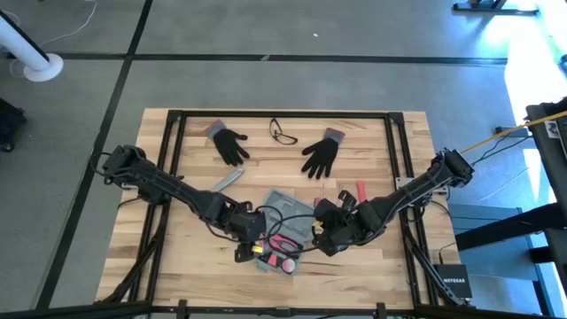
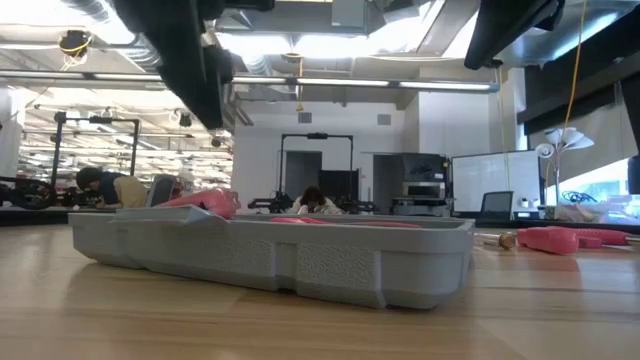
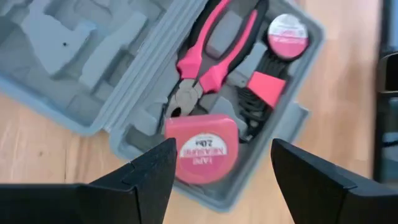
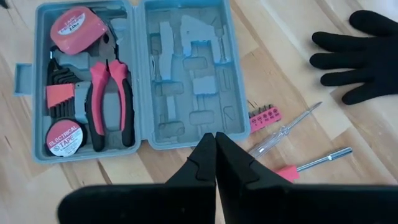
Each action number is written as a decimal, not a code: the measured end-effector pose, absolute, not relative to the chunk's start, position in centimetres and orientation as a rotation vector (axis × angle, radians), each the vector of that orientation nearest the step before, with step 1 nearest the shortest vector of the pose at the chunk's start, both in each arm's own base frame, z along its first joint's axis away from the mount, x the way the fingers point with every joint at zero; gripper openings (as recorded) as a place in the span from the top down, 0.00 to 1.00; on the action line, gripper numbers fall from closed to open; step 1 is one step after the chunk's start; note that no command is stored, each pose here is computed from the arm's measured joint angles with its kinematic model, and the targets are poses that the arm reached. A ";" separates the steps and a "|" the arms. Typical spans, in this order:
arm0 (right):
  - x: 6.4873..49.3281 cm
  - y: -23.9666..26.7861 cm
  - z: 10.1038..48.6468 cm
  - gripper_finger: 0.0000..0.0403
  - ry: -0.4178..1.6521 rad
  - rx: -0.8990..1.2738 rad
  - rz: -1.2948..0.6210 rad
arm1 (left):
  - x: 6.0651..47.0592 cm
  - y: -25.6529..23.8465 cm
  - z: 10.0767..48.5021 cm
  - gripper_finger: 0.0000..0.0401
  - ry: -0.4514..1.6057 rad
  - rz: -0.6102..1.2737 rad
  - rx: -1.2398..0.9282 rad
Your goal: Prefit tool cases
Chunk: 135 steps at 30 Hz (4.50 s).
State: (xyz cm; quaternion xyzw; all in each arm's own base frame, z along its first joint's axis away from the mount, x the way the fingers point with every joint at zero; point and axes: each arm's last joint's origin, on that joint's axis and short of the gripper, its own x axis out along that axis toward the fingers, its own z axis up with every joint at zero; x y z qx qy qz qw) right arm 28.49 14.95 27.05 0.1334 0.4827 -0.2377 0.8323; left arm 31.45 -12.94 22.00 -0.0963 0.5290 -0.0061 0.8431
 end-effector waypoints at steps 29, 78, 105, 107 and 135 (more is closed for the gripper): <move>28.5 14.9 27.1 1.00 1.008 0.241 -0.509 | 32.5 -15.0 16.7 0.37 1.226 -0.019 -0.079; 28.5 14.8 27.1 1.00 0.992 0.246 -0.523 | 32.8 -11.1 16.6 0.18 1.399 -0.039 -0.109; 28.6 14.7 27.2 1.00 0.965 0.225 -0.544 | 32.8 -11.6 16.0 0.35 1.372 0.018 -0.050; 28.6 14.7 27.2 1.00 0.962 0.223 -0.547 | 32.7 -11.6 16.3 0.43 1.366 0.022 -0.039; 27.7 14.3 26.9 1.00 1.007 0.282 -0.654 | 31.1 -9.1 27.9 0.83 0.960 0.140 0.030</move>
